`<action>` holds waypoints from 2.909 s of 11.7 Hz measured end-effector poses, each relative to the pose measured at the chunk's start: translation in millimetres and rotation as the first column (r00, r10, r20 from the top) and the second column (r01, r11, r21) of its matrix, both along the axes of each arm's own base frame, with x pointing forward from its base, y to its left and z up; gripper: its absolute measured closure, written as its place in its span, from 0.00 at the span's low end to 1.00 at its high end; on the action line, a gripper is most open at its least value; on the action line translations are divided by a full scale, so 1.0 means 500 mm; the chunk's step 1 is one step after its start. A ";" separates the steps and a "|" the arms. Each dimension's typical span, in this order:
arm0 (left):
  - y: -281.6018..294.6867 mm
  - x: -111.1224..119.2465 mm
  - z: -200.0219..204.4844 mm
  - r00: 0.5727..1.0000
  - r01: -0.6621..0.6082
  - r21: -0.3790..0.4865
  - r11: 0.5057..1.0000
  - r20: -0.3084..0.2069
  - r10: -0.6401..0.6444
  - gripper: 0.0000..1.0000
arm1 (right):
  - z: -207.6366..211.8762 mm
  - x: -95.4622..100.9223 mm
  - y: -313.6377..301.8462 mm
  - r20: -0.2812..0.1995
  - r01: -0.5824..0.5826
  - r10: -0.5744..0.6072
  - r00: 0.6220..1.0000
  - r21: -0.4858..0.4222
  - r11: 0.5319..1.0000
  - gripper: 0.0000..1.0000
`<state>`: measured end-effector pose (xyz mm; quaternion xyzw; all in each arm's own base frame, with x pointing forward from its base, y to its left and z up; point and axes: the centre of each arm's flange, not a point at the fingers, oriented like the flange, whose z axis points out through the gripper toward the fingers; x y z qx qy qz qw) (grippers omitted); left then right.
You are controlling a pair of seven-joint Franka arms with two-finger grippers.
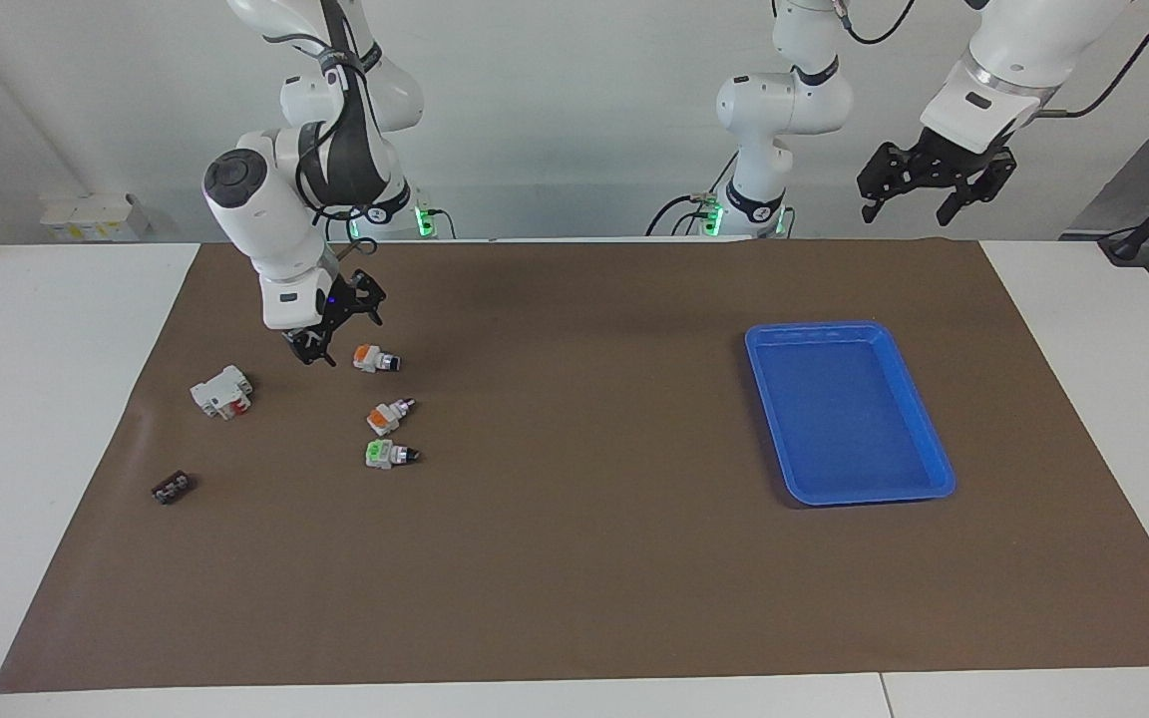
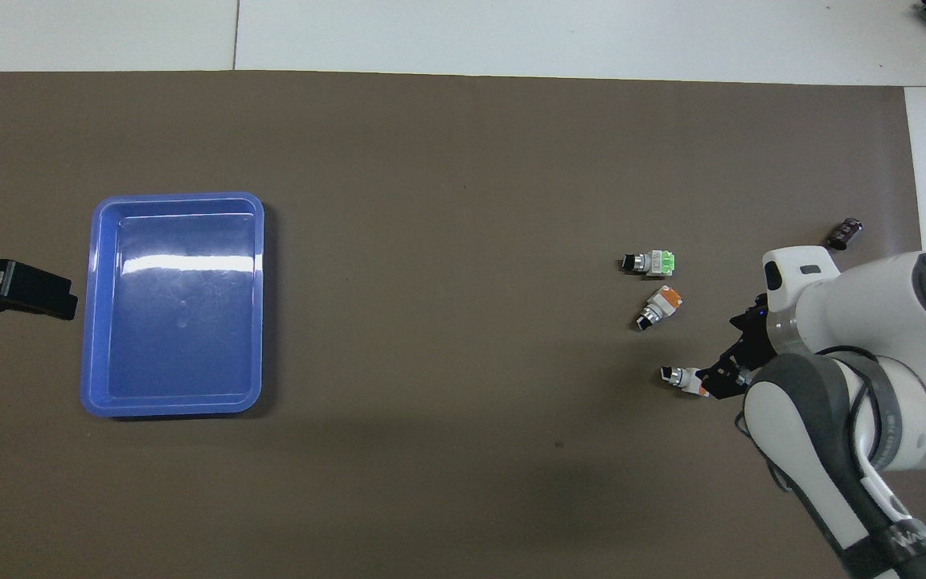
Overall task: Turn and place switch with both arms
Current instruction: 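Reach the right gripper down and grasp the white-and-black switch, then lift the switch with the right gripper while the left gripper reaches over the tray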
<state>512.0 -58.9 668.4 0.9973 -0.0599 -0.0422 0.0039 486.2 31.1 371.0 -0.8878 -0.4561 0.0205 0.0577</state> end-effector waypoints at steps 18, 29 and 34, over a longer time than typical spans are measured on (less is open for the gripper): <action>0.021 0.009 0.009 0.999 -0.024 -0.021 0.999 0.040 0.025 0.00 | -0.105 -0.061 0.081 -0.053 -0.227 0.228 0.972 0.018 0.974 0.53; -0.037 0.017 0.000 0.998 -0.013 -0.253 0.967 0.061 0.029 0.00 | 0.219 0.027 0.460 0.159 -0.305 0.262 0.952 0.411 0.859 0.54; -0.085 -0.012 -0.076 0.994 -0.097 -0.521 0.848 -0.009 0.108 0.00 | 0.322 0.001 0.586 0.273 -0.325 0.216 0.937 0.459 0.827 0.54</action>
